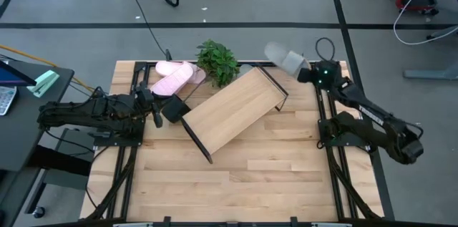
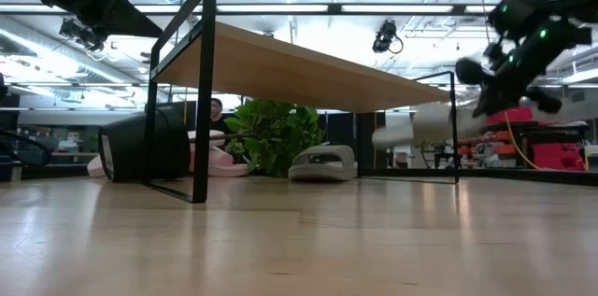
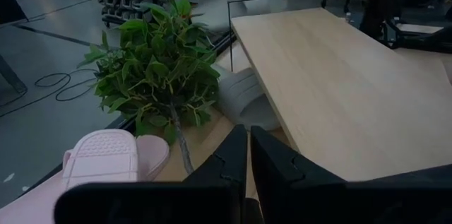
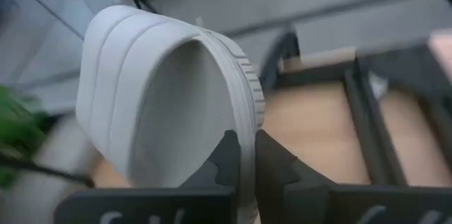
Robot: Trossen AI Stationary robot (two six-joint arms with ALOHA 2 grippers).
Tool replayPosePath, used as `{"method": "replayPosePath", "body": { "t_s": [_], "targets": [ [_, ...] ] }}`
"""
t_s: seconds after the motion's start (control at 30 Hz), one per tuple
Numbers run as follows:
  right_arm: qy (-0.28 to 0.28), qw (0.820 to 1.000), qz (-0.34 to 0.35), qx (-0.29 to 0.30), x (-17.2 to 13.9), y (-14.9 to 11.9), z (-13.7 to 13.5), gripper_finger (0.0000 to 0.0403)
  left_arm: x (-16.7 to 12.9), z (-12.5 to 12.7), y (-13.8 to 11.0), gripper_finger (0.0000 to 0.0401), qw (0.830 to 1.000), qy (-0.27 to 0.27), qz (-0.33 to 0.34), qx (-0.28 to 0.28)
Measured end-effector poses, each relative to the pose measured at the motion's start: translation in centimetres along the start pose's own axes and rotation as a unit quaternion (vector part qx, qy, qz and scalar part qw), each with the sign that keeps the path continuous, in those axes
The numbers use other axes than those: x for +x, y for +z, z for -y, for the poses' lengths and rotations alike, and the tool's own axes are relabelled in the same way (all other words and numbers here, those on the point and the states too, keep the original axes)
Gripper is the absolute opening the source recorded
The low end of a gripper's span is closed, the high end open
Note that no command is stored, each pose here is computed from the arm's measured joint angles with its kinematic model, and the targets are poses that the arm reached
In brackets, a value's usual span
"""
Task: Pick and place slides into the shelf
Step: Put the right gray slides on the shelf
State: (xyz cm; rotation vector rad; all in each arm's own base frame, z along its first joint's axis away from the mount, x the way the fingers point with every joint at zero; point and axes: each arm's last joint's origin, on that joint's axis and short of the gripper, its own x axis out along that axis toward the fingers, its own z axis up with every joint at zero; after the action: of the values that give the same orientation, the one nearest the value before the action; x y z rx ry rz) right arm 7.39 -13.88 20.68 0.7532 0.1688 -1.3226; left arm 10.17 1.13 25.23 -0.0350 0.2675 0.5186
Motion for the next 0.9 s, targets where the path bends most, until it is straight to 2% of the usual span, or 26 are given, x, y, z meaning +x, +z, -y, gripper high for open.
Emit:
{"method": "replayPosePath", "body": {
  "t_s": [0.23, 0.6, 0.7, 0.9],
  "targets": [
    [0.06, 0.995, 0.075, 0.011, -3.5, 3.1, -1.6, 0.0021, 0.0, 0.0, 0.0, 0.0028, 1.0, 0.0, 0.0, -0.004],
    [0.188, 0.98, 0.043, 0.046, -7.7, 3.8, -5.0, 0.0021, 0.0, 0.0, 0.0, 0.0023, 1.0, 0.0, 0.001, -0.007],
    [0.196, 0.979, 0.024, 0.048, -8.9, 3.8, -5.7, 0.0021, 0.0, 0.0, 0.1, 0.0027, 1.0, 0.002, 0.003, -0.008],
    [0.176, 0.983, -0.008, 0.047, -11.5, 3.4, -6.4, 0.002, 0.0, 0.0, 0.3, 0.0022, 1.0, 0.006, 0.013, -0.012]
  ]
}}
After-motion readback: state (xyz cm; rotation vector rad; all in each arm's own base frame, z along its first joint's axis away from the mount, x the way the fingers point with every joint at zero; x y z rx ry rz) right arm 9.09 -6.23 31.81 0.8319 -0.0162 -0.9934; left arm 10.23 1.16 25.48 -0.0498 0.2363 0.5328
